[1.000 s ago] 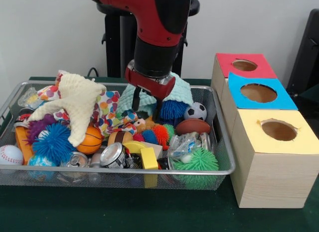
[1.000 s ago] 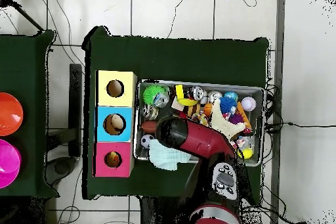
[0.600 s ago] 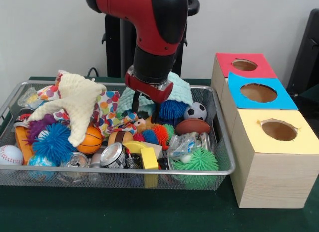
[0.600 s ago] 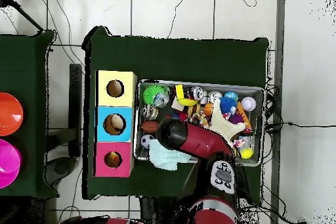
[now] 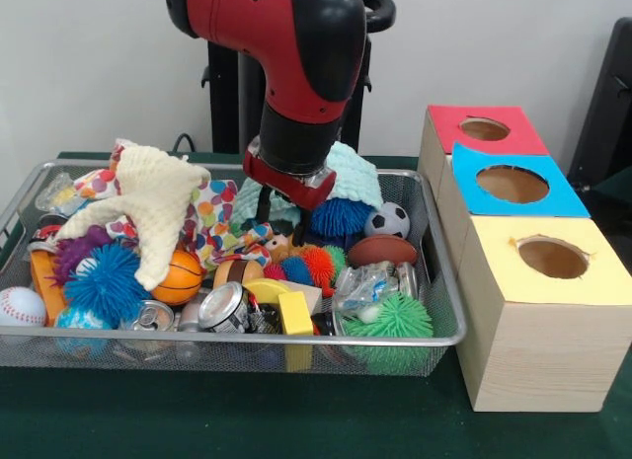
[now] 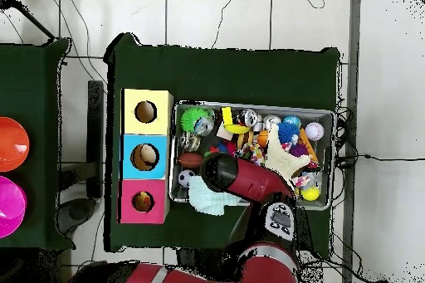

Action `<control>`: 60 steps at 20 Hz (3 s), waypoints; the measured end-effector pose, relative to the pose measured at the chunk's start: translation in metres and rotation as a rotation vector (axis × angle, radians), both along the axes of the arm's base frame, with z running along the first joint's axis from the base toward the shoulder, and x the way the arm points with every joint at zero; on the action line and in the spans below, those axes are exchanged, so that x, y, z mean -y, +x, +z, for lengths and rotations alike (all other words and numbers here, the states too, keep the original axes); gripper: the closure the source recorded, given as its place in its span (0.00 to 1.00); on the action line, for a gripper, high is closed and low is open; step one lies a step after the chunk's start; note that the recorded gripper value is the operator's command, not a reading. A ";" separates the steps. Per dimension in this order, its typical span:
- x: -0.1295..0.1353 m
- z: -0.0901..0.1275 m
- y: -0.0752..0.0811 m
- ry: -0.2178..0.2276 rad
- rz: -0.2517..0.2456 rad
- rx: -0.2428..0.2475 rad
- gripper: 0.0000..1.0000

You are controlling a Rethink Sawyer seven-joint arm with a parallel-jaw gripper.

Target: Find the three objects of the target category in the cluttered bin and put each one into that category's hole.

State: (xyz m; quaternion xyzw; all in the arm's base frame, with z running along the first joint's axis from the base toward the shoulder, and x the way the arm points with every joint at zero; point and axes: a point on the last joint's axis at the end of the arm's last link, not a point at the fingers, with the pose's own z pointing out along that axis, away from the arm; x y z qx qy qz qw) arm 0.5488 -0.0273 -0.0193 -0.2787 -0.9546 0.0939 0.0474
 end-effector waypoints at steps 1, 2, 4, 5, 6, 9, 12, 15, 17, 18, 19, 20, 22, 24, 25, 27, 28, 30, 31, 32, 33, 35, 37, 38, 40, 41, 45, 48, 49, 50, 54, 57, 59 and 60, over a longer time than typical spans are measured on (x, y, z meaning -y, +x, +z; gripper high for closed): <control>0.000 -0.001 0.000 0.000 -0.002 -0.001 0.00; 0.000 -0.003 -0.001 0.001 -0.004 -0.002 0.00; 0.000 -0.007 -0.002 0.001 -0.009 -0.002 0.00; 0.000 -0.009 -0.002 0.000 -0.010 -0.001 0.00; 0.000 -0.010 -0.002 -0.001 -0.011 0.001 0.00; 0.000 -0.015 -0.002 -0.007 -0.013 0.013 0.00; 0.002 -0.021 -0.001 -0.016 -0.019 0.036 0.00; 0.002 -0.024 0.000 -0.020 -0.025 0.046 0.00; 0.003 -0.029 0.000 -0.024 -0.032 0.056 0.00; 0.003 -0.030 0.001 -0.025 -0.033 0.059 0.00; 0.003 -0.033 0.001 -0.027 -0.037 0.065 0.00; 0.003 -0.034 0.001 -0.027 -0.038 0.067 0.00; 0.003 -0.035 0.001 -0.026 -0.040 0.069 0.00; 0.002 -0.036 0.003 -0.026 -0.044 0.077 1.00; 0.002 -0.036 0.003 -0.026 -0.044 0.078 1.00; 0.002 -0.036 0.003 -0.026 -0.044 0.080 1.00; 0.001 -0.036 0.003 -0.026 -0.043 0.081 1.00; 0.001 -0.036 0.003 -0.028 -0.041 0.082 1.00; 0.000 -0.036 0.003 -0.029 -0.040 0.082 1.00; 0.000 -0.036 0.003 -0.030 -0.039 0.082 1.00; 0.000 -0.036 0.003 -0.031 -0.037 0.082 1.00; -0.003 -0.034 0.003 -0.033 -0.033 0.085 1.00; -0.004 -0.032 0.004 -0.032 -0.032 0.087 1.00; -0.004 -0.030 0.005 -0.033 -0.032 0.090 1.00; -0.004 -0.021 0.008 -0.033 -0.034 0.099 1.00; -0.004 -0.017 0.009 -0.032 -0.035 0.101 1.00; -0.004 0.004 0.014 -0.025 -0.044 0.095 1.00; -0.006 0.024 0.015 -0.013 -0.053 0.080 1.00; -0.006 0.031 0.015 -0.010 -0.057 0.075 1.00; -0.005 0.035 0.016 -0.009 -0.060 0.073 1.00; -0.002 0.055 0.020 -0.005 -0.071 0.074 1.00; -0.001 0.062 0.023 -0.006 -0.073 0.086 1.00; -0.001 0.067 0.026 -0.006 -0.073 0.096 1.00; -0.001 0.068 0.026 -0.006 -0.073 0.098 1.00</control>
